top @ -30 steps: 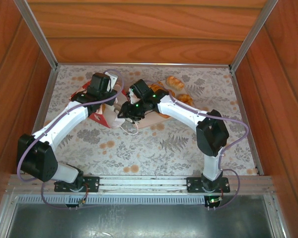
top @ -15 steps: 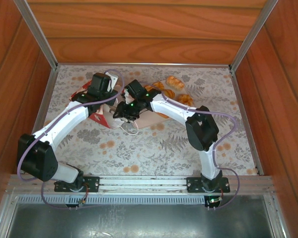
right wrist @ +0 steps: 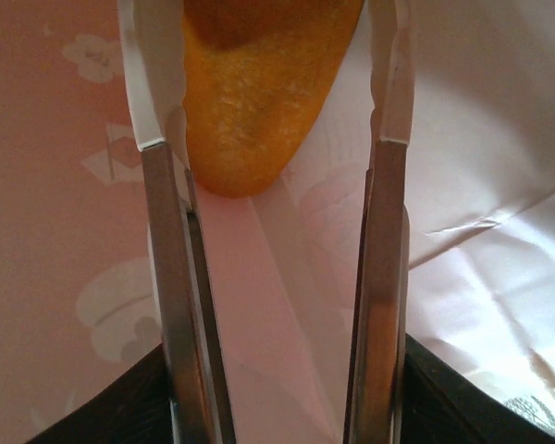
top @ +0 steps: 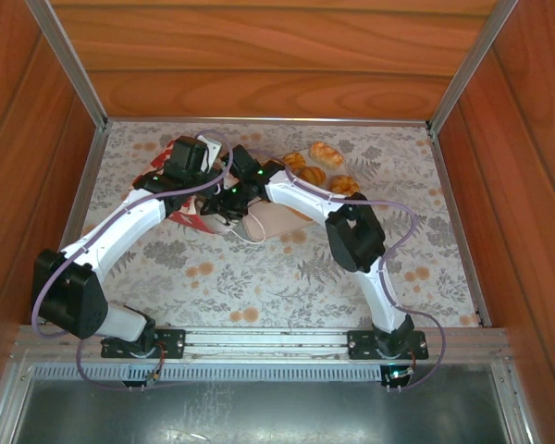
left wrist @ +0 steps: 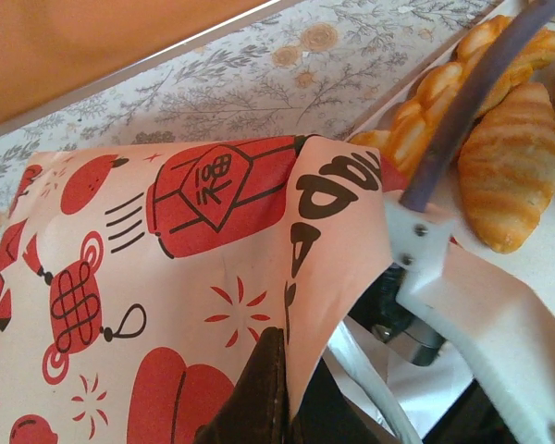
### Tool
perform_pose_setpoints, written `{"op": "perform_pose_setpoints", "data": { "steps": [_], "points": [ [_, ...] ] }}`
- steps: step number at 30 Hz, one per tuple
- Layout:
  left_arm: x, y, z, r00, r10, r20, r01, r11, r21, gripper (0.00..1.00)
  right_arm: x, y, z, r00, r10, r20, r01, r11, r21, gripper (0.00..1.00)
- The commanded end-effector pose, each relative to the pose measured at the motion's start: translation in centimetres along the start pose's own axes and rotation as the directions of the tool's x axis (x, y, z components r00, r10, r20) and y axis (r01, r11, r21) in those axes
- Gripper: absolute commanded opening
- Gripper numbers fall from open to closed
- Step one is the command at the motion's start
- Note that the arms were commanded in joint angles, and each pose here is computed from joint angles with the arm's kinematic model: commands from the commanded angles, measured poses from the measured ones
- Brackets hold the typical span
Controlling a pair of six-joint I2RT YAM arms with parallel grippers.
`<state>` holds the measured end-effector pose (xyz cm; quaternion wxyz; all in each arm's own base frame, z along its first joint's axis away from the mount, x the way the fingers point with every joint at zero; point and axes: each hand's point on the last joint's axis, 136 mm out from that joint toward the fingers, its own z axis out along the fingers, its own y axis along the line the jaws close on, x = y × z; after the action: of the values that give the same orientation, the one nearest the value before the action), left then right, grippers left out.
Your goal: Take the fake bread out of the paper bag
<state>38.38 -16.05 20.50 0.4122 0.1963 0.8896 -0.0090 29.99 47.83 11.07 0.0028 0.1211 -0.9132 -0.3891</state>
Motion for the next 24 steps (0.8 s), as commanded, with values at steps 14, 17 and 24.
{"op": "perform_pose_setpoints", "data": {
  "steps": [14,17,24],
  "points": [
    [-0.8,-1.9,-1.7,0.999,-0.004,0.053,-0.001,0.996,0.09,0.0,-1.4,-1.2,1.6,0.999,0.042,0.004,-0.042,0.998,0.052,0.19],
    [-0.2,-1.4,-1.6,0.999,0.007,0.042,-0.009,0.998,0.057,0.0,-1.4,-0.9,0.5,0.999,0.026,0.027,-0.028,0.998,0.058,0.13],
    [1.0,-0.1,-0.9,0.999,0.035,0.009,-0.035,0.999,-0.022,0.0,-0.3,0.1,-2.7,0.997,-0.011,0.075,0.009,0.999,0.031,0.0]
  ]
}}
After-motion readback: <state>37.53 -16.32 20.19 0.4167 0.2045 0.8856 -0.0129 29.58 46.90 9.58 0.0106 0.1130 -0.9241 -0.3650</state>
